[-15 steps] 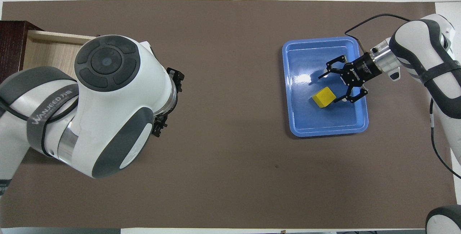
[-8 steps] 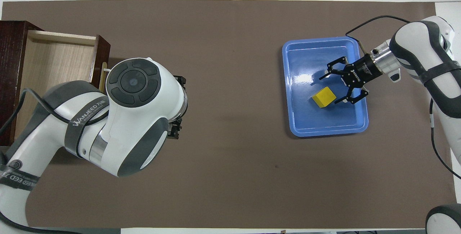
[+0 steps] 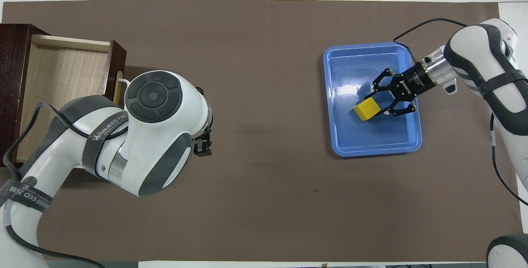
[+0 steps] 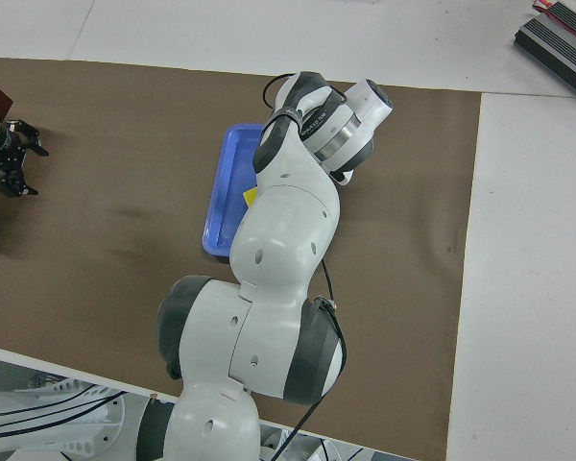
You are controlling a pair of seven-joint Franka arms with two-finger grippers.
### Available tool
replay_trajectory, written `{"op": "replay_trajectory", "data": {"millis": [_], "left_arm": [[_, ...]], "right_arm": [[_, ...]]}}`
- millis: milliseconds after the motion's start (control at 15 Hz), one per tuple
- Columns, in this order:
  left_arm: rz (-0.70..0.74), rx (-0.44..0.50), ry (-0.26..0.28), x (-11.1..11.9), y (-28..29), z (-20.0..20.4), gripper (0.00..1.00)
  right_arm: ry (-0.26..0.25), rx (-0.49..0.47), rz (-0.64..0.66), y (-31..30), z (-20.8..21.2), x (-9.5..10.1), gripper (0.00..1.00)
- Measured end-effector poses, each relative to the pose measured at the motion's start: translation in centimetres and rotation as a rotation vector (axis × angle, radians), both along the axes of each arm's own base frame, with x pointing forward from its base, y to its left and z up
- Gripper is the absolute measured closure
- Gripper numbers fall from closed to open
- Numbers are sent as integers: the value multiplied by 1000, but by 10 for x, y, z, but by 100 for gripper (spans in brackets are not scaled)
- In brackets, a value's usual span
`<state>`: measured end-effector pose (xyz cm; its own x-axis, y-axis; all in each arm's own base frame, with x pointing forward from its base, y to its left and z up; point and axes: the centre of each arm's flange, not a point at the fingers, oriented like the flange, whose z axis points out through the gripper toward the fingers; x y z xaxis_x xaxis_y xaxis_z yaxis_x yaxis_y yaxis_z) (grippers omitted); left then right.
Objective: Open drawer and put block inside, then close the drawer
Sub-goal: 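Lift the yellow block with the right gripper toward the left gripper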
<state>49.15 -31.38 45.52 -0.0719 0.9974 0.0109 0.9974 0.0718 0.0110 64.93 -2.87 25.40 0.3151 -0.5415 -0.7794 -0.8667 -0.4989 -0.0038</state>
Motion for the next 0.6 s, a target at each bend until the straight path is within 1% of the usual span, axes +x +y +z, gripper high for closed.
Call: {"op": "replay_trajectory", "data": {"millis": [267,400,467,533,600], "left_arm": [[13,-5,-8,4,3,-1,0],[23,-8,-12,6,6,0,0],[28,-8,-13,8,8,0,0],[34,-9,-15,10,11,0,0],[37,-10,-17,11,13,0,0]], "right_arm": [[-2,1,2,1,1,0,44],[-14,0,2,2,7,2,44],[-22,-2,-5,3,16,5,44],[-25,-1,-44,8,37,9,44],[-13,7,-104,18,61,15,44]]}}
